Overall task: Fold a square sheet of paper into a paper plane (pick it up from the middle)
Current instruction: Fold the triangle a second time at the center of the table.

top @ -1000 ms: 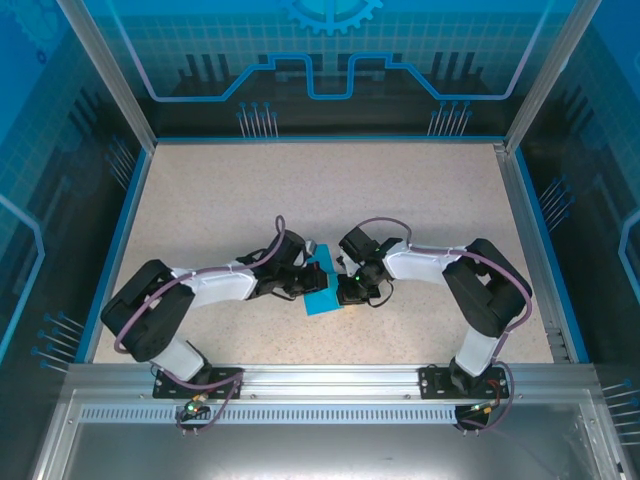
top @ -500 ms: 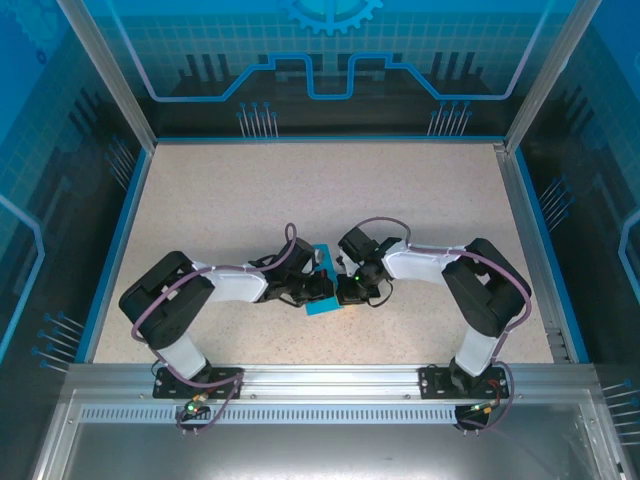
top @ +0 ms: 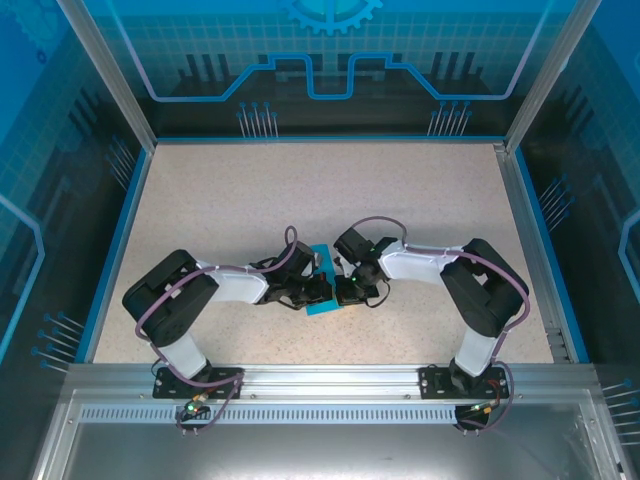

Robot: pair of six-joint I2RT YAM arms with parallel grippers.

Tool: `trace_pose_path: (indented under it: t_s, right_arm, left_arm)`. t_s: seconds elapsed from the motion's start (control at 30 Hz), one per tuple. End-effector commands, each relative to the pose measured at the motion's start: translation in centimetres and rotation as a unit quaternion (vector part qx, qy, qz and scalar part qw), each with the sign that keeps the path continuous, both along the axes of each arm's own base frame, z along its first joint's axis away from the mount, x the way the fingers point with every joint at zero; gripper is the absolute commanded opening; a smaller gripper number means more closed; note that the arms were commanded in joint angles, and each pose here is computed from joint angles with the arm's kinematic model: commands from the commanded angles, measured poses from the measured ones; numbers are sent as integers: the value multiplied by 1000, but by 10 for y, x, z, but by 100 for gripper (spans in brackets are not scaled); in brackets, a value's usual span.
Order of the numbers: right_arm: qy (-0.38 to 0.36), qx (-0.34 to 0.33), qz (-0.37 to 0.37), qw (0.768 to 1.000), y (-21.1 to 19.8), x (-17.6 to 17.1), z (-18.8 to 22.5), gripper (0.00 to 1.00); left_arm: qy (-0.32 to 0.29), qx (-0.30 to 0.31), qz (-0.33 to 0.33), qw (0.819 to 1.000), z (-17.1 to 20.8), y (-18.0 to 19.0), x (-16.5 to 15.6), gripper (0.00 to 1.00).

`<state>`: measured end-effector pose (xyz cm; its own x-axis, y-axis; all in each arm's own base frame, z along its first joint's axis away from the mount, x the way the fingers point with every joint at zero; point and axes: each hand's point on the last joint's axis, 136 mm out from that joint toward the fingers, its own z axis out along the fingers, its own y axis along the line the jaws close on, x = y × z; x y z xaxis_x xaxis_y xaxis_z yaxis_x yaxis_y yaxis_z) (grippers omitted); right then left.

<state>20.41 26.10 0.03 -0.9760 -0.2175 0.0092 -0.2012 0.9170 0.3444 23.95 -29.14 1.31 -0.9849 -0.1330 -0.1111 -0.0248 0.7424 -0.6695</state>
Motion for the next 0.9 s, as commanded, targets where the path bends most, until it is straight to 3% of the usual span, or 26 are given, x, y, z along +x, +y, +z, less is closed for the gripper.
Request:
trace_pose_path:
  t_s: [0.0, 0.33, 0.87]
  right_arm:
    - [65, -180, 17, 981, -70, -50, -63, 6]
    - [61, -198, 21, 978, -71, -47, -64, 6]
    - [64, -202, 19, 977, -72, -48, -67, 6]
  left_arm:
    - [-2, 50, 39, 998, -15, 20, 3, 4]
    - [-21, 52, 92, 994, -10, 48, 25, 4]
    - [-23, 77, 143, 986, -20, 99, 32, 4]
